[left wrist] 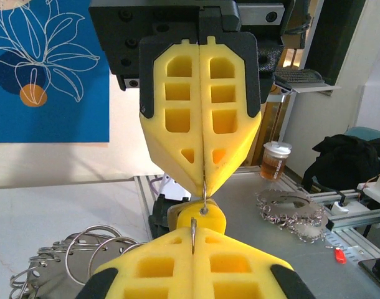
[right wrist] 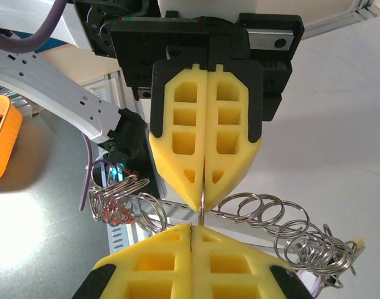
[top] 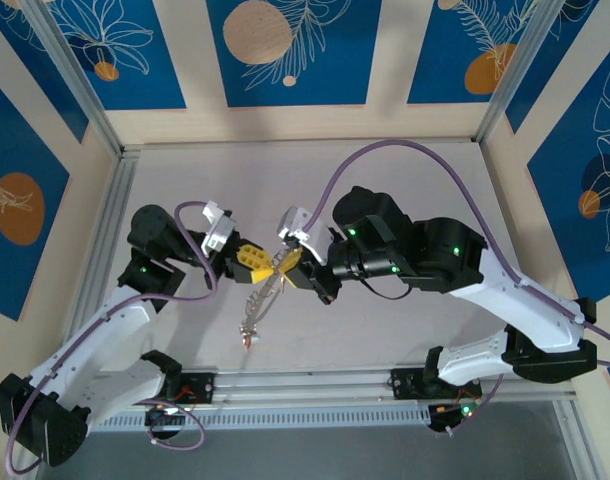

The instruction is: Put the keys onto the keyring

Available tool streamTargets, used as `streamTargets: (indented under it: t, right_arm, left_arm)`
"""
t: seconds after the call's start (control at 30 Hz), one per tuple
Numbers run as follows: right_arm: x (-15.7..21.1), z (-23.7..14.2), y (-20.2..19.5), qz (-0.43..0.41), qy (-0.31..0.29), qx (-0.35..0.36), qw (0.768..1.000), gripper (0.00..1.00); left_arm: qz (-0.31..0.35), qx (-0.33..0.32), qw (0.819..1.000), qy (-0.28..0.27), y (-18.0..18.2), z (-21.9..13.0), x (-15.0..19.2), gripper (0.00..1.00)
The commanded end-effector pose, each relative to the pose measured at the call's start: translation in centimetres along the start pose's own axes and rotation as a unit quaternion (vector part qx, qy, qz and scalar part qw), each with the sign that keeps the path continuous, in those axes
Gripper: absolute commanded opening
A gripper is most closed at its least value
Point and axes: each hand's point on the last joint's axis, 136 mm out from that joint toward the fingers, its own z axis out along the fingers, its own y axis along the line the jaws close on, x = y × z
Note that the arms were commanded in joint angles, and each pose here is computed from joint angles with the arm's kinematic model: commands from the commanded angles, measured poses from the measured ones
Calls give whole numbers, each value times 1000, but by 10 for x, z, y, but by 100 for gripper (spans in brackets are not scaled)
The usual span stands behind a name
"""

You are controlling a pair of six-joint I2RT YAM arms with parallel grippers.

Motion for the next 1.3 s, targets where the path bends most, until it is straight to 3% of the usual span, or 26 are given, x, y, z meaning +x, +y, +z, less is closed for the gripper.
streamTargets:
  t: [0.0,1.27]
  right_arm:
    - [-3,-2,4,17,1,-16,1000,0]
    - [2,16,-25,85,23,14,996,0]
  left_arm:
    - [53,-6,999,-9,-9,-2,-21,0]
    - [56,-11,998,-11,-10,-3,-22,0]
